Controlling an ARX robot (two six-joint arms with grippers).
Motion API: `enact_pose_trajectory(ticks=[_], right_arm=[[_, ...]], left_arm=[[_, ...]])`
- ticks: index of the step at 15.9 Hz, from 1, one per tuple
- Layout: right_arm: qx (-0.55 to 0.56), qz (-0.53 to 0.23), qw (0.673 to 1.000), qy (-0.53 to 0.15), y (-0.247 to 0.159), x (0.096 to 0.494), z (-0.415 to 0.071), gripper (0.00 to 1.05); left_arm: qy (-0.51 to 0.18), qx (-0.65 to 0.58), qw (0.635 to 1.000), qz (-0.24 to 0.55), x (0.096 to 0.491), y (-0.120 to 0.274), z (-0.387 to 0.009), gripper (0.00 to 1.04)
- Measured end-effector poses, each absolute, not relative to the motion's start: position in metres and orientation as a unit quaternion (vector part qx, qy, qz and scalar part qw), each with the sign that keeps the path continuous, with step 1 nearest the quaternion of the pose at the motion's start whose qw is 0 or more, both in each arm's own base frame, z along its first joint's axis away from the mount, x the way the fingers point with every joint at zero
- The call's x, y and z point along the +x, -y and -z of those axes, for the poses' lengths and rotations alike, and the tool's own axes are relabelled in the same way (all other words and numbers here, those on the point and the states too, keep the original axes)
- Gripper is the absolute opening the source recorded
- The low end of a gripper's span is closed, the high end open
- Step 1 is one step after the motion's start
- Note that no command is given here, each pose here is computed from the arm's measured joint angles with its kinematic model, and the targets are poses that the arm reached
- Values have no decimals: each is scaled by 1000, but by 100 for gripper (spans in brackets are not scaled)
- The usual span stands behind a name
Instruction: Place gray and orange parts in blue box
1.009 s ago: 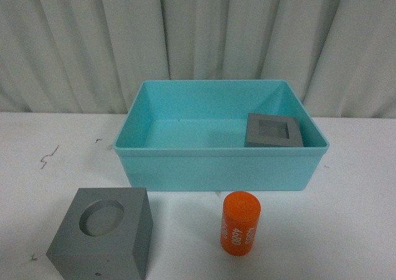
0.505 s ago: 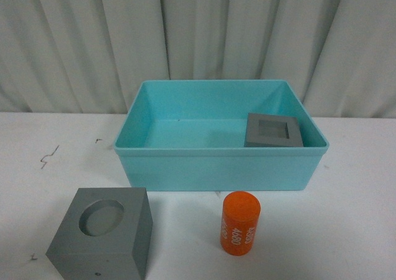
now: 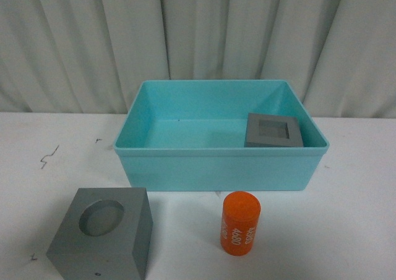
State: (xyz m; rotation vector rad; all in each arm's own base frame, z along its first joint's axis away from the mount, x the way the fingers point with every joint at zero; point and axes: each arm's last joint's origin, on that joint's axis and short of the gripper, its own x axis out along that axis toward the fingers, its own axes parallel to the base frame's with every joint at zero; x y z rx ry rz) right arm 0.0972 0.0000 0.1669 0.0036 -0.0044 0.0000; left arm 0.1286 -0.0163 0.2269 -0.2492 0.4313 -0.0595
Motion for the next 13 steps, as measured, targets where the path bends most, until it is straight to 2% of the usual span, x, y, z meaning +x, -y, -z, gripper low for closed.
enact_pose_trajectory(ticks=[2,5,8,13], right_arm=[[2,0,1000,2,0,97,-167,98],[2,0,1000,2,0,97,-167,98],[2,0,1000,2,0,97,-167,98],[2,0,1000,2,0,97,-167,98]], left_arm=[[-225,-118,966,38,156,24,-233,98],[-307,-98,945,63,223,50,-217,98],[-374,-77,921,72,239,64,-188,98],[-401,-73,911,58,247,69,-167,98]])
